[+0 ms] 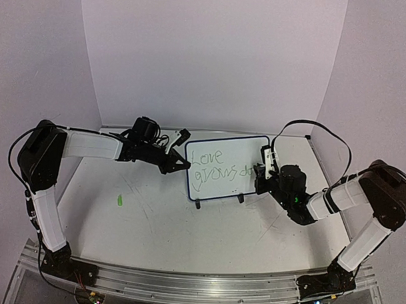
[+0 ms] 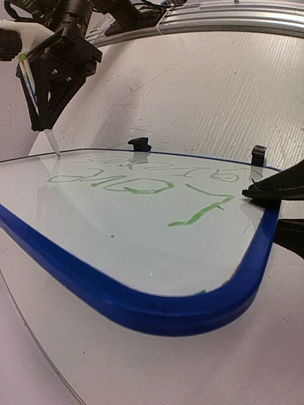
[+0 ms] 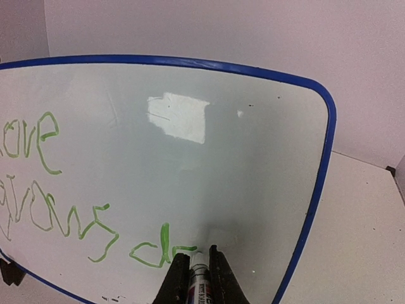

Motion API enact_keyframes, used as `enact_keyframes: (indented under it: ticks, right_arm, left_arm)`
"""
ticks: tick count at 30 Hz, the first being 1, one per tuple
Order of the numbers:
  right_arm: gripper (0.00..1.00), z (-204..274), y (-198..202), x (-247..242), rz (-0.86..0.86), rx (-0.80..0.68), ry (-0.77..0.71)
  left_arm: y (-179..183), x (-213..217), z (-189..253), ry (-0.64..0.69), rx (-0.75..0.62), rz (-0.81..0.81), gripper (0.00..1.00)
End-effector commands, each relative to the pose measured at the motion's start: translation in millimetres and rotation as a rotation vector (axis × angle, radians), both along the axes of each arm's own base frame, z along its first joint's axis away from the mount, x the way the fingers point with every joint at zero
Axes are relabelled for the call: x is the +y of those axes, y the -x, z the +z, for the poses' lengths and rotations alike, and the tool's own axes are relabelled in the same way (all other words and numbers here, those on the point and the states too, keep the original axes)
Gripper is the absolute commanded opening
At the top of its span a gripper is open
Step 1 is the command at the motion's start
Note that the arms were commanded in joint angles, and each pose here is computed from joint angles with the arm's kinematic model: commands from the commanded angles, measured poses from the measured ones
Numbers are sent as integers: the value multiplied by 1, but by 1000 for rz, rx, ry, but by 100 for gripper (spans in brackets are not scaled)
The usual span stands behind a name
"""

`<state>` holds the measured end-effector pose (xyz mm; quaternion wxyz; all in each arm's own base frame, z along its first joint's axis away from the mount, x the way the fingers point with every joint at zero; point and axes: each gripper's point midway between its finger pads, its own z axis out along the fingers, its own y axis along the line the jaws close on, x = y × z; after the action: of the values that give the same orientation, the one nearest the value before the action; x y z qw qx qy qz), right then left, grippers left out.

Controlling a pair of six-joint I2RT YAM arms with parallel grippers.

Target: Write a sentence on the whiteboard

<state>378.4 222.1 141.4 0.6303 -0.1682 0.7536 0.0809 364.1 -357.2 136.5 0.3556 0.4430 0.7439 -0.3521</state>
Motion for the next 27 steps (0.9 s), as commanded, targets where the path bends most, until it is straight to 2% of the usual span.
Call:
enact_keyframes:
  ticks: [1,9,17,21,24,27]
  right_arm:
    - [0,24,-6,1,-17,-57,-51]
    - [0,-3,2,-5,-32,22,-49]
    - [0,-4,2,-10,-51,29,-41]
    - [0,11,2,-5,-26,-9,-46]
    - [0,41,18,6,85,-50,-110]
    - [0,59,34,-2,103,-81,-155]
  left_arm:
    - [1,42,-84,-306,40,71,0]
    - [1,42,-84,-308,39,71,0]
    - [0,43,-86,-310,42,72,0]
    - [0,42,-85,-309,42,71,0]
    - [1,43,-87,-312,46,70,0]
    - [1,43,-89,-315,48,71,0]
